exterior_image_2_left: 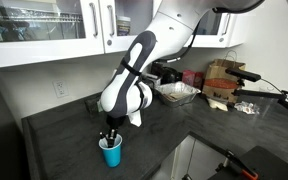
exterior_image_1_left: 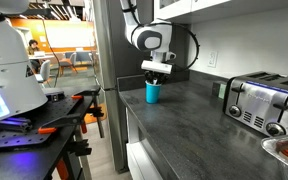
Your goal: Put the marker on the counter
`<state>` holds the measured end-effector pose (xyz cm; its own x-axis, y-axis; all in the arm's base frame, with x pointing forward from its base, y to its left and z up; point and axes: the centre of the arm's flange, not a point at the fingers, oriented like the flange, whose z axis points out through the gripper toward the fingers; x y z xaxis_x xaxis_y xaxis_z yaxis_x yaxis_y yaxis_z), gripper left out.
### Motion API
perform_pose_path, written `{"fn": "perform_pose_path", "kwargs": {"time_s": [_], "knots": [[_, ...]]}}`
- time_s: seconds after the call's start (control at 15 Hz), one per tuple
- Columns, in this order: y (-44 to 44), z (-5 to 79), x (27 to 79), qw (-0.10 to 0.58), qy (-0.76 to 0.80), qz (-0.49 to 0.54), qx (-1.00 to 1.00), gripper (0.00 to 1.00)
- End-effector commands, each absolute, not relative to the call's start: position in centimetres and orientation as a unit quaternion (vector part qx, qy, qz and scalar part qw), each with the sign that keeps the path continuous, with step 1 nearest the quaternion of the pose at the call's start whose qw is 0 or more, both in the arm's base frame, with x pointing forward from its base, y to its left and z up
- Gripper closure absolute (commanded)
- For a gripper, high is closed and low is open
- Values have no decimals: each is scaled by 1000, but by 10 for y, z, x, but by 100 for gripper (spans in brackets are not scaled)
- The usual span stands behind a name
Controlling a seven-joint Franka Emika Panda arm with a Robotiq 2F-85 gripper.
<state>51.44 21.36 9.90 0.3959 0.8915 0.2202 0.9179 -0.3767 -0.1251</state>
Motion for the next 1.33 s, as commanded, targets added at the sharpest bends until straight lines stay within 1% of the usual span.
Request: {"fn": "perform_pose_path", "kwargs": {"time_s": [0.0, 0.13, 0.53, 1.0, 1.2, 1.27], "knots": [[216, 103, 515, 117, -544, -48, -830, 99], [217, 110, 512, 117, -548, -55, -826, 95], [228, 138, 499, 113, -565, -63, -815, 95], [214, 193, 491, 52, -560, -82, -823, 95], [209, 229, 488, 48, -558, -115, -821, 95], [207, 240, 488, 35, -555, -124, -822, 95]]}}
